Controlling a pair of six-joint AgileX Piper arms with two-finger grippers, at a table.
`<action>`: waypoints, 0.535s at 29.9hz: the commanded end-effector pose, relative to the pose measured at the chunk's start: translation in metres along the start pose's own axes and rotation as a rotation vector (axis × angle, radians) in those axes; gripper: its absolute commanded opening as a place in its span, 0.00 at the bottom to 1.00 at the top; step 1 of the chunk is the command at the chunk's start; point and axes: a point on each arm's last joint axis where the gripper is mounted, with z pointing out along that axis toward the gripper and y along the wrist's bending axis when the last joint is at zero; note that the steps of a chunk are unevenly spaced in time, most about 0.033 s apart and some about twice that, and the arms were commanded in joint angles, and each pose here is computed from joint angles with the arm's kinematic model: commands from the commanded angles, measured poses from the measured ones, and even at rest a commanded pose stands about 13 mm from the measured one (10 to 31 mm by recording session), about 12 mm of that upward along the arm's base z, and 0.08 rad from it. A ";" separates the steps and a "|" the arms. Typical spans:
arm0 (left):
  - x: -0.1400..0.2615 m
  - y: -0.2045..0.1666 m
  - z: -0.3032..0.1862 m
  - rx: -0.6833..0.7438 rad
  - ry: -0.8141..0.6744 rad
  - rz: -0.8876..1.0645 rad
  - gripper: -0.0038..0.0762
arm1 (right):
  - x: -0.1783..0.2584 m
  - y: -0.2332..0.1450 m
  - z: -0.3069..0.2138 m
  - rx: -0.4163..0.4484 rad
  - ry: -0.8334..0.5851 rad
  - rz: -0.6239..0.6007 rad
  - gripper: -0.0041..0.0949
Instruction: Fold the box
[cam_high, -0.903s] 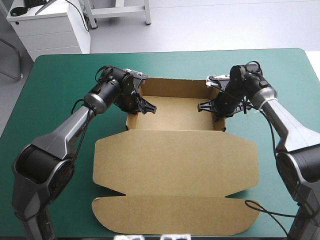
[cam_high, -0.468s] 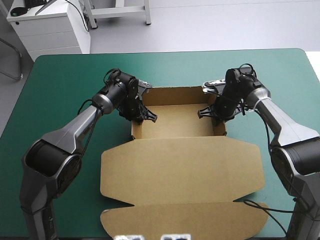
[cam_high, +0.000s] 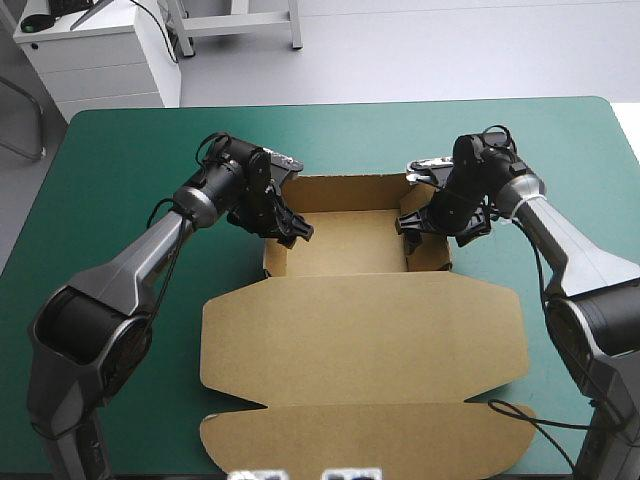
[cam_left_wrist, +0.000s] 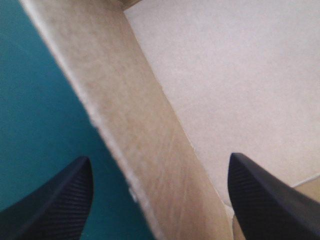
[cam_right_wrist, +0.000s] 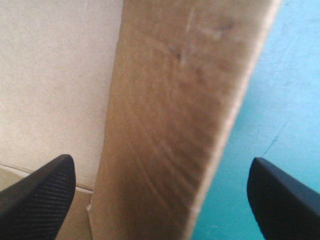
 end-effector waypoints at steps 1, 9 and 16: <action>0.002 0.000 -0.052 0.009 -0.147 0.007 0.72 | 0.008 0.007 -0.052 -0.001 -0.117 -0.020 0.91; 0.028 0.002 -0.113 -0.017 -0.213 0.027 0.58 | 0.027 0.014 -0.104 0.005 -0.250 -0.042 0.89; 0.078 0.001 -0.187 -0.013 -0.369 0.075 0.17 | 0.042 0.018 -0.132 0.006 -0.322 -0.055 0.88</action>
